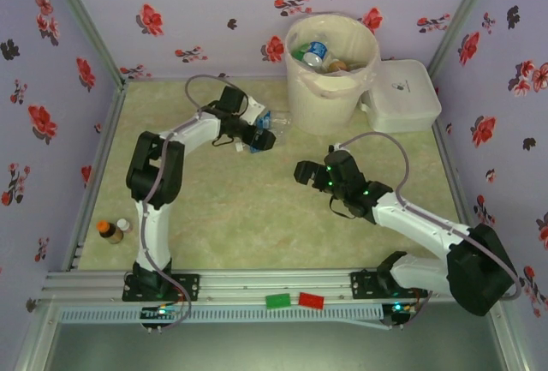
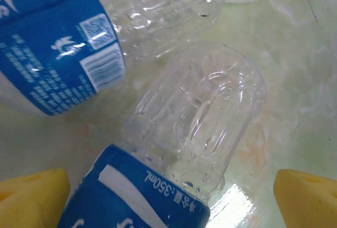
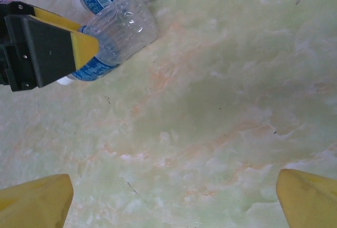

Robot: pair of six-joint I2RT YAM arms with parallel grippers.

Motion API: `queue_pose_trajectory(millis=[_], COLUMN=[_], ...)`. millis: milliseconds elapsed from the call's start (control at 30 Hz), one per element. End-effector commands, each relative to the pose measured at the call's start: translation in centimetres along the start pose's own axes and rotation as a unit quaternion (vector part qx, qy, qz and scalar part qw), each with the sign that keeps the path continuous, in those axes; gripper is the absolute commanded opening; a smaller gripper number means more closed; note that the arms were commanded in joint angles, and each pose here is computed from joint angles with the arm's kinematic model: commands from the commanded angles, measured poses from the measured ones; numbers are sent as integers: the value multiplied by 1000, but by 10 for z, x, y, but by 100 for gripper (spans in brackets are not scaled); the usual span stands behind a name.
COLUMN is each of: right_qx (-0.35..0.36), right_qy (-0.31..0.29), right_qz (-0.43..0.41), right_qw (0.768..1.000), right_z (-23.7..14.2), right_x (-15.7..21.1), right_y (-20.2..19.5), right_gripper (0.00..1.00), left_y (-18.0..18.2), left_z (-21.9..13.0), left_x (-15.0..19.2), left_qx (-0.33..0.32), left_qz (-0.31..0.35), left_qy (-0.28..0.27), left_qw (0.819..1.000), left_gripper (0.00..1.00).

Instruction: Put the plastic bottles in the bin

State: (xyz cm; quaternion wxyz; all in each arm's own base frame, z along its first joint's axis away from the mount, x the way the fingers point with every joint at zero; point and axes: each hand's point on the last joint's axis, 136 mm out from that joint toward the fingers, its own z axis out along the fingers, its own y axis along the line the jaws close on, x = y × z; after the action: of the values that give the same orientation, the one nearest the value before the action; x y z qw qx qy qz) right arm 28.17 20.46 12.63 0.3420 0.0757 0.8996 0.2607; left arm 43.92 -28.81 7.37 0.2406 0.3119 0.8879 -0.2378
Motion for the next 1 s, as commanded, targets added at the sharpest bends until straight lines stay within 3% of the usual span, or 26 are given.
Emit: queue_pose_trajectory(millis=[0, 467, 800, 967], right_qx=[3, 7, 14, 12], right_qy=[-16, -14, -16, -21], right_qz=[-6, -3, -2, 10], right_qw=[1000, 1000, 1000, 1000], right_z=[-5, -1, -4, -5], right_x=[-7, -9, -12, -14], right_y=[2, 3, 3, 4], right_gripper=[100, 100, 100, 100], left_y=[-22, -41, -47, -53], left_z=[-9, 8, 26, 30], left_x=[2, 58, 69, 72], left_qx=[10, -42, -46, -42], left_qz=[13, 47, 64, 70], left_qy=[13, 74, 89, 91], left_qw=[1000, 995, 993, 993], left_gripper=[100, 100, 76, 55])
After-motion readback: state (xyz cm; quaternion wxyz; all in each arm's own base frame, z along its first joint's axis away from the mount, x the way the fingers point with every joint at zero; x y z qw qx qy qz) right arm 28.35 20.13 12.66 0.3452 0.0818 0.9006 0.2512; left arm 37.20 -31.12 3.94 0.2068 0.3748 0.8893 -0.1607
